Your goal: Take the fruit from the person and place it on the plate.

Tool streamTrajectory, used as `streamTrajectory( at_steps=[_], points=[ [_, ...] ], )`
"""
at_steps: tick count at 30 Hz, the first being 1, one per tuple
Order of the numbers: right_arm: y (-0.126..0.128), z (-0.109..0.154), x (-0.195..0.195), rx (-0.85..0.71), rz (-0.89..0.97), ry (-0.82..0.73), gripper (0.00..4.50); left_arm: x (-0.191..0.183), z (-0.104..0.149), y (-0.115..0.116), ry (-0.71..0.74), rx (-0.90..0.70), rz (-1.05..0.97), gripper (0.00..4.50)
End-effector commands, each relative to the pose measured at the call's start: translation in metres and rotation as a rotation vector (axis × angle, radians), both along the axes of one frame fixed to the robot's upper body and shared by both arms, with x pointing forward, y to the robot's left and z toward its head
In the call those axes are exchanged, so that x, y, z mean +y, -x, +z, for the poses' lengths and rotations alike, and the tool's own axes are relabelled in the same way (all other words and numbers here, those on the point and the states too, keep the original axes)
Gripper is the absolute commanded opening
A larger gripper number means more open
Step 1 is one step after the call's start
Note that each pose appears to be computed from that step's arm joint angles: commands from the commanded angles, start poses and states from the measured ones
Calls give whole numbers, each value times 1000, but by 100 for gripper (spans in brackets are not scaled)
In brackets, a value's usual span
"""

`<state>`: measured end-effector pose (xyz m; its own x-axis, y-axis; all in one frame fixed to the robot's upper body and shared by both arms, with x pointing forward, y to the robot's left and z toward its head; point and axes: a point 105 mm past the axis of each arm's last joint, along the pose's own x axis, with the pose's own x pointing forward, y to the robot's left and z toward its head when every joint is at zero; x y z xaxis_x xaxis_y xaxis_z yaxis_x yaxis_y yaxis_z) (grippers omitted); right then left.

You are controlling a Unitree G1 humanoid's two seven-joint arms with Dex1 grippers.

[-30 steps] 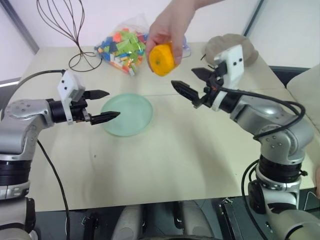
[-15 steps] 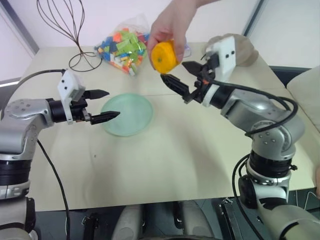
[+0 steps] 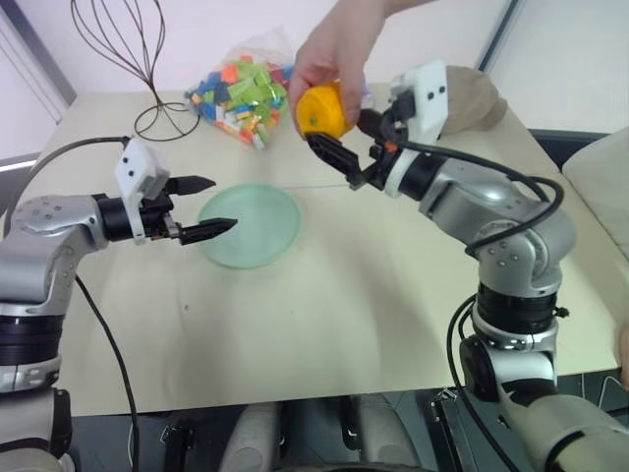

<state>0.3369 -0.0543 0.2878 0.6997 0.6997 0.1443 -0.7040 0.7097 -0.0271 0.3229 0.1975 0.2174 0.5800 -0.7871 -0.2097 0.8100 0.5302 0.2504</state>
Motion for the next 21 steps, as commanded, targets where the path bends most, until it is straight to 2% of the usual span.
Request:
streamTrajectory(
  at_steps=[1,2,6,16,21],
  points=[
    [4,16,3,-69,13,-19,424,-1,8,3,-8,-37,-5,448],
    [4,16,3,-71,12,-19,397,-1,8,3,-8,-37,-5,450],
    [4,17,4,-75,13,-17,228,-2,8,3,-7,-38,-6,450],
    [5,13,3,-76,15,9,228,1,7,1,-7,-34,2,450],
    [4,-9,6,-34,34,89,228,8,5,1,-14,-26,30,450]
  ],
)
